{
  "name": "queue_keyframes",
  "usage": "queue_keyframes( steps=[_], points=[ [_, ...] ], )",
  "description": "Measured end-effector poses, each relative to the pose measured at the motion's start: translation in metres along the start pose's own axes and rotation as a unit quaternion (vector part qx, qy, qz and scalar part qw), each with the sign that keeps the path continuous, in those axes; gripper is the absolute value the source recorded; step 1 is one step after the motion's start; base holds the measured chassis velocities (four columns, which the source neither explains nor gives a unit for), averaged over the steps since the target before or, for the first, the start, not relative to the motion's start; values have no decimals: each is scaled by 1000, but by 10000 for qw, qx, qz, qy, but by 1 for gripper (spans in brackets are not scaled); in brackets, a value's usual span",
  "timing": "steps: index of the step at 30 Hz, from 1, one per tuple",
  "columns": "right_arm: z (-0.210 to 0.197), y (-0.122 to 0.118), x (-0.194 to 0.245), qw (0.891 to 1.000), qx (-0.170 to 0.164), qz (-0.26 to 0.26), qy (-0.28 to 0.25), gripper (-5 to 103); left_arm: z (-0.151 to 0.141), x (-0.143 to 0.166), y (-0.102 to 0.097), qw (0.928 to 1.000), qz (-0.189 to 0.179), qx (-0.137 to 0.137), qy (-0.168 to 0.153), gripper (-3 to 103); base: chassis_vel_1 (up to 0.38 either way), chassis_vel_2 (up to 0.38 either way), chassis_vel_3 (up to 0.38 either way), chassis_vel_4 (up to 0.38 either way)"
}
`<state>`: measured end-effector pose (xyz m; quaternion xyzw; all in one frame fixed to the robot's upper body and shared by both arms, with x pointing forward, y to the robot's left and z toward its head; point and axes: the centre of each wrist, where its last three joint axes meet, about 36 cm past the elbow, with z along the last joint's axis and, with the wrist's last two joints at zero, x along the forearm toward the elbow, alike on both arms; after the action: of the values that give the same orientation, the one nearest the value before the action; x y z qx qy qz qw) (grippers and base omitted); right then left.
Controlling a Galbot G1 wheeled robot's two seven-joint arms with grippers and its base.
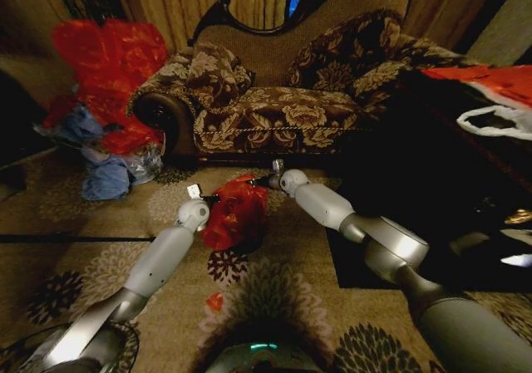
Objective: Place a garbage bag over the trash bin.
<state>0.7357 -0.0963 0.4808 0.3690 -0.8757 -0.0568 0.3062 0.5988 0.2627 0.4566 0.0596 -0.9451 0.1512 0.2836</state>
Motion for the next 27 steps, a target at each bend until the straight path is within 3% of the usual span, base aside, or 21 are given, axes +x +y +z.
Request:
queue_keyframes(
  steps=[8,21,27],
  points=[
    [25,-25,2,9992,296,-42,269,0,8,-18,-7,9996,-69,-192,185,0,0,0,0,0],
    [53,-31,-11,9997,141,194,41,0,25,-41,-14,9985,-164,-429,303,0,0,0,0,0],
    [50,-29,-7,9999,115,104,-10,0,26,-35,-21,9987,-106,-449,215,0,0,0,0,0]
  ],
)
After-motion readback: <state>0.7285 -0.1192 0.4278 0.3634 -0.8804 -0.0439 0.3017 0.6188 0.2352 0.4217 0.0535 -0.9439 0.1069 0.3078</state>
